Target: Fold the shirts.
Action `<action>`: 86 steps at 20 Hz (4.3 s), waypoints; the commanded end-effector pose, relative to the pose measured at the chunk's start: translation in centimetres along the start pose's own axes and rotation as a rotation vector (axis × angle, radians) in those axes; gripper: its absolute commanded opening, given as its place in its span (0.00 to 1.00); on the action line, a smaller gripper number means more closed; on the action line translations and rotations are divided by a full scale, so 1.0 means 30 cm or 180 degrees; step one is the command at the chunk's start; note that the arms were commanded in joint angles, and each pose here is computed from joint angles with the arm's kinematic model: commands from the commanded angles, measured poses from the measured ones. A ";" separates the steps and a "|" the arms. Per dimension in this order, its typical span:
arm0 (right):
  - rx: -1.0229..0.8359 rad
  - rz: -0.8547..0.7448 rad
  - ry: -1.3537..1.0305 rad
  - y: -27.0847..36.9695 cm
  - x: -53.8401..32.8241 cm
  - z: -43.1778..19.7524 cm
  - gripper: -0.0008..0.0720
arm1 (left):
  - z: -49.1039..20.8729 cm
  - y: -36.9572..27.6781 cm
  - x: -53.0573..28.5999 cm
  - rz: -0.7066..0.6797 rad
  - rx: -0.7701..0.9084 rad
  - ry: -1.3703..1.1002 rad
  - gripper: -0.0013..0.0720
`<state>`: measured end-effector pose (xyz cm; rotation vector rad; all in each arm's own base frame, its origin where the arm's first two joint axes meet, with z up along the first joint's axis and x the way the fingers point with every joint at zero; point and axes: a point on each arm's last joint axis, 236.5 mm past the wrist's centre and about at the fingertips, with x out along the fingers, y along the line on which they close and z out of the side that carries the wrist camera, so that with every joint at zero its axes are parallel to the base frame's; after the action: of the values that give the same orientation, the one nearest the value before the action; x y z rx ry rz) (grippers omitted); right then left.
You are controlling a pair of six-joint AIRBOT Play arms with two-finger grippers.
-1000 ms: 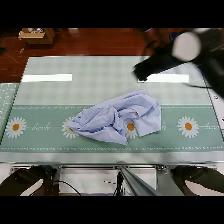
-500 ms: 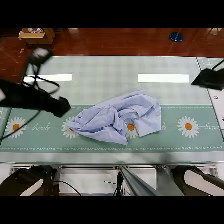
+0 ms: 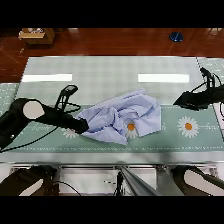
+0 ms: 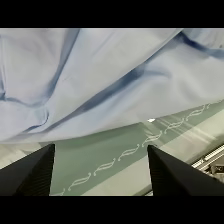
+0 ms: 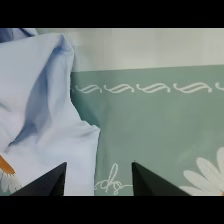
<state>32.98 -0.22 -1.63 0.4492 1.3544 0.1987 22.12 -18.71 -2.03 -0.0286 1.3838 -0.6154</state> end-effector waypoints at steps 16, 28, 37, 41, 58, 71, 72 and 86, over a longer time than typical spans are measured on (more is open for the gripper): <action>-0.0074 0.0091 -0.0066 0.020 0.021 0.007 0.67 | 0.044 0.100 0.209 0.0084 -0.0022 0.0121 0.94; -0.0096 0.0033 -0.0040 0.005 0.022 0.001 0.68 | -0.008 0.051 0.240 -0.0175 0.0031 0.0371 0.05; 0.0146 0.0423 0.0129 -0.022 0.190 -0.083 0.68 | -0.014 0.048 0.237 -0.0184 0.0035 0.0393 0.05; -0.0005 0.0370 -0.0092 0.036 0.278 -0.010 0.68 | 0.028 0.037 0.217 -0.0187 0.0077 0.0299 0.05; -0.1484 -0.0131 -0.2191 0.408 -0.585 0.349 0.04 | 0.787 -0.140 -1.071 0.0241 0.0775 -0.2886 0.05; -0.1972 -0.0031 -0.4152 0.839 -1.504 0.089 0.04 | 0.310 -0.597 -1.775 0.0112 0.1484 -0.4481 0.04; -0.1980 -0.0018 -0.4252 0.857 -1.547 0.067 0.04 | 0.279 -0.614 -1.785 0.0087 0.1496 -0.4508 0.04; -0.2040 -0.0067 -0.2291 0.803 -0.864 0.408 0.04 | 0.272 -0.212 -1.071 0.0224 0.0262 -0.2144 0.04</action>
<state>37.09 5.83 39.49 -0.0471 0.3917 0.3095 23.46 -13.15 36.40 -0.0997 0.5727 -0.5488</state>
